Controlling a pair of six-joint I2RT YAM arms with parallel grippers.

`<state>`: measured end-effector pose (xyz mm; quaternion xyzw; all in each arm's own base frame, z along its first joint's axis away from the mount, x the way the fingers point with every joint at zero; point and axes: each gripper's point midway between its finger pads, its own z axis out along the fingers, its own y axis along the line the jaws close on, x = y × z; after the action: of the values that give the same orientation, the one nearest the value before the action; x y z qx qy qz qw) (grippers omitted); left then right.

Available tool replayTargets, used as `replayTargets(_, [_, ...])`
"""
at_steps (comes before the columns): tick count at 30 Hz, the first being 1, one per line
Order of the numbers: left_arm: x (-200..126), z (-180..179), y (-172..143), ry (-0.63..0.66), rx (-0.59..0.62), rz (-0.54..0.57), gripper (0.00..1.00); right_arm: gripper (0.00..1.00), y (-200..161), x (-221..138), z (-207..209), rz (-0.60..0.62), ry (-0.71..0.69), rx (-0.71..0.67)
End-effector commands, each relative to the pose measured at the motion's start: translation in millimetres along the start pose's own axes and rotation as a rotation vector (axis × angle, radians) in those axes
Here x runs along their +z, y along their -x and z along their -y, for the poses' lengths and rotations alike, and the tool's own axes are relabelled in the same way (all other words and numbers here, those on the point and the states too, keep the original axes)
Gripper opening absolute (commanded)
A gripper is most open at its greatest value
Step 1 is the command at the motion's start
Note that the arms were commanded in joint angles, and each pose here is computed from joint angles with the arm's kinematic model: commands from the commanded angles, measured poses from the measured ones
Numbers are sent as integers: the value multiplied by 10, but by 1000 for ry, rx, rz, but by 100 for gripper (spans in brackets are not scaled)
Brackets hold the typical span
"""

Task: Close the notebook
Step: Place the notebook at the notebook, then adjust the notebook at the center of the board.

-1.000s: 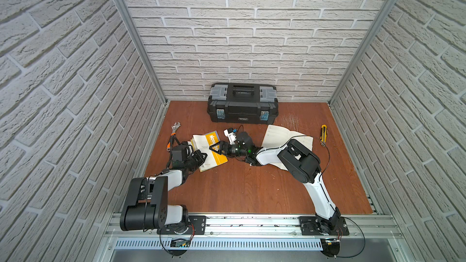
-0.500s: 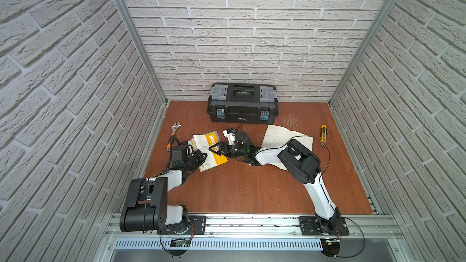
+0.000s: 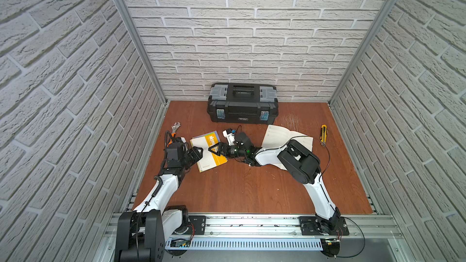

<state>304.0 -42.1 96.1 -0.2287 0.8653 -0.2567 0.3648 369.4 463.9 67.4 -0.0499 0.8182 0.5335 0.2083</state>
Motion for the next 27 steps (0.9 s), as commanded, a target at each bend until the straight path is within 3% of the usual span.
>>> replayTargets(1, [-119,-101,69,91,24,26,49,100,-154,-55,241,-29,-97,42])
replayTargets(6, [-163,-249,-44,159,22,-2,49,100,-142,-58,221,-26,-92,40])
replayTargets(11, [4,-301,-205,128,-25,-59,46,100,-135,-62,204,-25,-88,37])
replayTargets(27, [286,-421,-305,133,-53,-108,48,100,-92,-92,130,-14,-79,19])
